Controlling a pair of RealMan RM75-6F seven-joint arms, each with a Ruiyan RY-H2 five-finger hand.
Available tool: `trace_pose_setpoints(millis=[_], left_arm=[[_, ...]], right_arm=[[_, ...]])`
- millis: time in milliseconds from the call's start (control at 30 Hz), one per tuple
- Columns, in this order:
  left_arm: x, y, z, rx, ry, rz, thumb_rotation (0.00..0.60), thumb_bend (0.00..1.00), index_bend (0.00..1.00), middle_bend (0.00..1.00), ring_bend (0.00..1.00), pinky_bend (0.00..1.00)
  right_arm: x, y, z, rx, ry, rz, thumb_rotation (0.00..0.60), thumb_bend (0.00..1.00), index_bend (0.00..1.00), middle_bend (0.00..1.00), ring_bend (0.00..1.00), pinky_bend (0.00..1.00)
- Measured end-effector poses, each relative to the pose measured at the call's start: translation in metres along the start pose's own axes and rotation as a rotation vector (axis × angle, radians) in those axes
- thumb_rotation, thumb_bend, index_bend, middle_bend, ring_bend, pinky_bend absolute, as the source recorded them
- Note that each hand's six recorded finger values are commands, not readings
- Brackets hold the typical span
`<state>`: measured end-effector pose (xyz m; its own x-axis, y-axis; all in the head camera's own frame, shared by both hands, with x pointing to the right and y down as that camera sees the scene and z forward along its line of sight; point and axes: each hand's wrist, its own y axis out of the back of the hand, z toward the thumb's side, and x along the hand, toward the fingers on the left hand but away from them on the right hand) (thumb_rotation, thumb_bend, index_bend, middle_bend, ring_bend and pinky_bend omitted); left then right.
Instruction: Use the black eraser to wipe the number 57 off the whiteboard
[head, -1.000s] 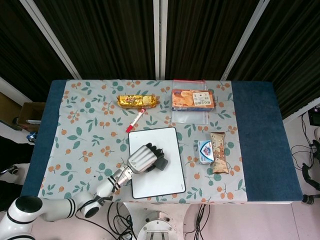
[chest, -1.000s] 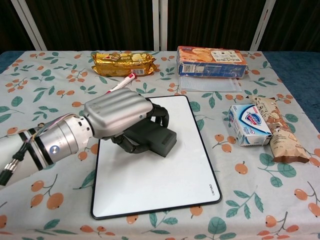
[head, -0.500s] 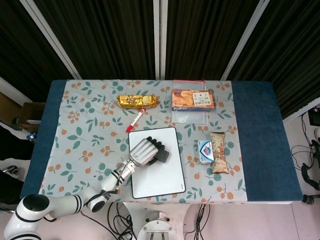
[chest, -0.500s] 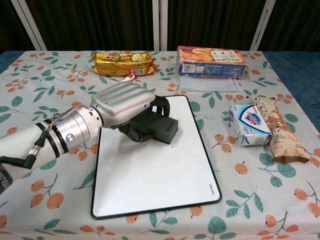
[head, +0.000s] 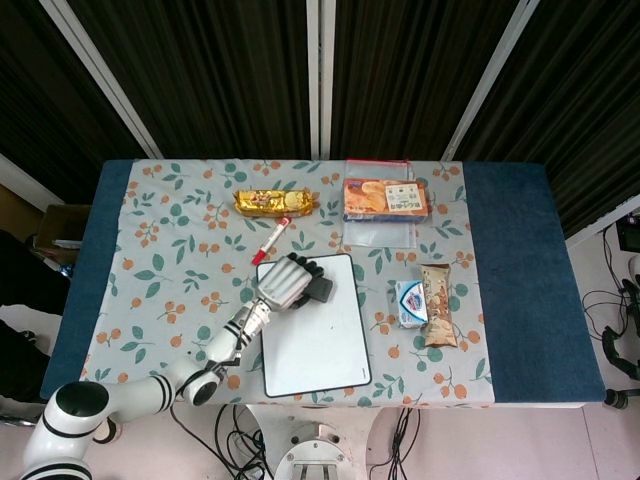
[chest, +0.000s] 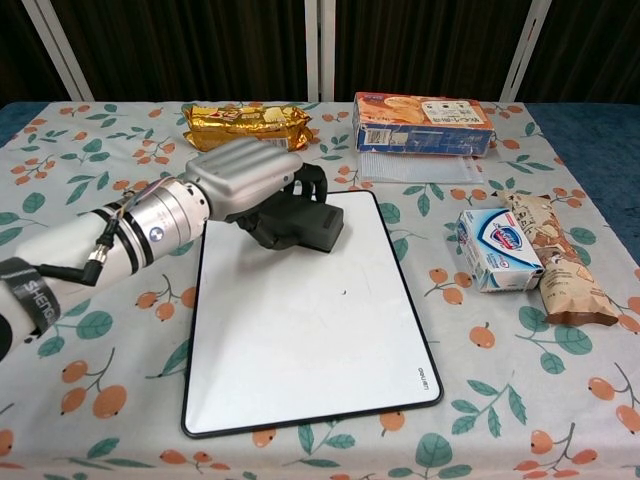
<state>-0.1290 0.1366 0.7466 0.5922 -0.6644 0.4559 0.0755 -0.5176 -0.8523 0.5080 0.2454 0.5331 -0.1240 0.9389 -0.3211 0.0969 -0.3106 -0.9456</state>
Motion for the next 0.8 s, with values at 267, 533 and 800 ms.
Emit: trace_pose_setpoints(millis=[267,533,800], left_arm=[[-0.004,0.001,0.007,-0.002,-0.034,0.008,0.600,0.49,0.64,0.63,0.52,0.44],[-0.021,-0.003,0.030,-0.015,-0.120,-0.008,0.600,0.49,0.65,0.64,0.53,0.46],[-0.046,-0.006,0.057,-0.020,-0.204,-0.021,0.600,0.49,0.65,0.64,0.54,0.46]], right_arm=[[0.000,0.000,0.000,-0.003,0.001,-0.002,0.600,0.35,0.00,0.00,0.00,0.00],[0.000,0.000,0.000,0.000,0.002,0.000,0.600,0.35,0.00,0.00,0.00,0.00],[0.001,0.002,0.005,0.002,0.013,-0.002,0.600,0.35,0.00,0.00,0.00,0.00]])
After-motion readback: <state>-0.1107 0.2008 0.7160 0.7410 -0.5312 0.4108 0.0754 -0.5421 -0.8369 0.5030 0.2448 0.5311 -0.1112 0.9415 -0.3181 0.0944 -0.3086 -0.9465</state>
